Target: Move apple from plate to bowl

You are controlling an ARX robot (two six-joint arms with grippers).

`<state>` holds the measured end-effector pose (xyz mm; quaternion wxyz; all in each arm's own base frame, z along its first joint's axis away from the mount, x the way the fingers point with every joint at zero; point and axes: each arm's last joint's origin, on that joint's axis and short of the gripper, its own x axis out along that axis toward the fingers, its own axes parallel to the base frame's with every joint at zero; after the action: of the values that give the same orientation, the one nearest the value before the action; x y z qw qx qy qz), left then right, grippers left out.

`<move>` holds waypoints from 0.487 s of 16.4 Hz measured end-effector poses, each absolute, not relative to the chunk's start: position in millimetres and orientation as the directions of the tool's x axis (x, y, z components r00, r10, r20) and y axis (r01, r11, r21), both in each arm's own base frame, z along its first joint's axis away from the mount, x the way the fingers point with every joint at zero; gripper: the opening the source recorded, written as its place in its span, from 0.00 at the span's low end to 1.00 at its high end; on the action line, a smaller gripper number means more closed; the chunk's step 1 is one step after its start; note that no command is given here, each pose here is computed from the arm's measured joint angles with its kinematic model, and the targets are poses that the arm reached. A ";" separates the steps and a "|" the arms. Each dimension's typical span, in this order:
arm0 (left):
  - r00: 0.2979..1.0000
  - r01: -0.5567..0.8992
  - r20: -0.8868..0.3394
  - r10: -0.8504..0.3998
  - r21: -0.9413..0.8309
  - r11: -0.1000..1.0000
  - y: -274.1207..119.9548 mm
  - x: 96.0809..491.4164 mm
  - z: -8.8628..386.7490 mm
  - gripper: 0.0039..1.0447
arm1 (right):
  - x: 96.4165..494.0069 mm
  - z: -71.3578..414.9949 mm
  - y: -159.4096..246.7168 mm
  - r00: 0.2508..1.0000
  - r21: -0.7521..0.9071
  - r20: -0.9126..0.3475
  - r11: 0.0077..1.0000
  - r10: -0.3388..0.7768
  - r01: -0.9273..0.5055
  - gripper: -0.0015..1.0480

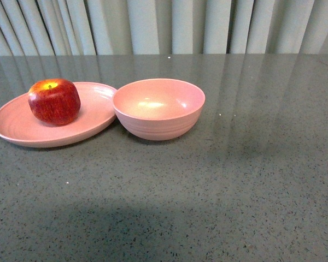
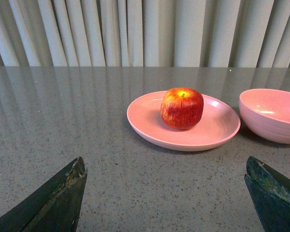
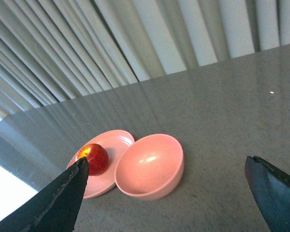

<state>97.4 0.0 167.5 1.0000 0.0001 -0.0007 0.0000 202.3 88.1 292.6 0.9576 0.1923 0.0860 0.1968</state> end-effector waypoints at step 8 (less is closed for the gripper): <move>1.000 0.000 0.002 0.000 0.001 1.000 0.0 97.4 167.5 0.94 | 115.4 221.3 19.1 1.000 0.041 -0.006 0.999 -0.004 0.004 0.36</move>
<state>97.4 0.0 167.5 1.0000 0.0003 -0.0009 0.0000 115.4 19.1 221.3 0.9998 0.0204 0.0030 -0.0022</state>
